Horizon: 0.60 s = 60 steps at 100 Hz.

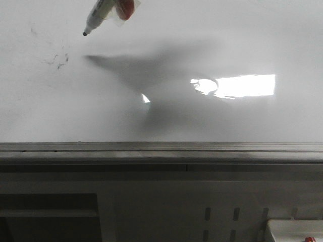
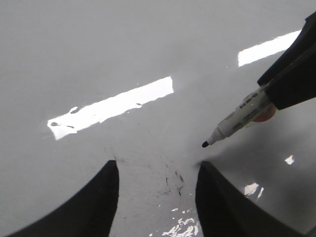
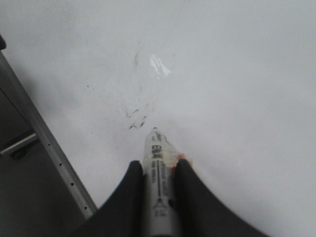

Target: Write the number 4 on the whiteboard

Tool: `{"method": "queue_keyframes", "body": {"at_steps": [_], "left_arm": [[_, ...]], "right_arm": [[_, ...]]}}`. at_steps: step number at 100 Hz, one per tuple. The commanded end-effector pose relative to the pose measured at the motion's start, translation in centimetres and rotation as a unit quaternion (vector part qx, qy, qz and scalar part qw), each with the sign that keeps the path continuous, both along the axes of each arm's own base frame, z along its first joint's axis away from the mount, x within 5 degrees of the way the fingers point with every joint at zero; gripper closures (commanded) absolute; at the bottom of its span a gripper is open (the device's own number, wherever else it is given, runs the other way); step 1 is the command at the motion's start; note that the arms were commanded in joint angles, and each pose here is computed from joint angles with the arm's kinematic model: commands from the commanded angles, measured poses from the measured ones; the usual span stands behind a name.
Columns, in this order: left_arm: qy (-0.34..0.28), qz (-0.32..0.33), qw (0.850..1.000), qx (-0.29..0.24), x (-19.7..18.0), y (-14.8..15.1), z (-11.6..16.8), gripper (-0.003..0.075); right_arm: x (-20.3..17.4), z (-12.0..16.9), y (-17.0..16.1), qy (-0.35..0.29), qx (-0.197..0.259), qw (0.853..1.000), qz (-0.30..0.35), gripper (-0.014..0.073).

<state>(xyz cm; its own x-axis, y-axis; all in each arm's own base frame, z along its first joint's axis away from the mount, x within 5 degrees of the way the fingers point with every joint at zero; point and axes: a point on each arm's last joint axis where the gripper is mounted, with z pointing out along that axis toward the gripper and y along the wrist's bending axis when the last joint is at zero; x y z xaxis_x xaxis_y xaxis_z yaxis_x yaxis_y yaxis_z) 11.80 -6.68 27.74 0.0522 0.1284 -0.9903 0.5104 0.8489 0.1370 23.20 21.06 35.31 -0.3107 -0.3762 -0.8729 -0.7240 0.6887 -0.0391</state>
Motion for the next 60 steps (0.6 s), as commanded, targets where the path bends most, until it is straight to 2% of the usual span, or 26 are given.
{"method": "queue_keyframes", "body": {"at_steps": [1, 60], "left_arm": [[-0.034, -0.004, 0.999, -0.036, 0.0, 0.0, 1.6, 0.0384], [-0.034, -0.004, 0.999, -0.036, 0.0, 0.0, 1.6, 0.0384]], "right_arm": [[0.7, 2.4, -0.5, -0.059, 0.035, 0.998, -0.014, 0.0659], [0.0, -1.6, 0.1, 0.007, 0.005, 1.0, -0.003, 0.0659]]}}
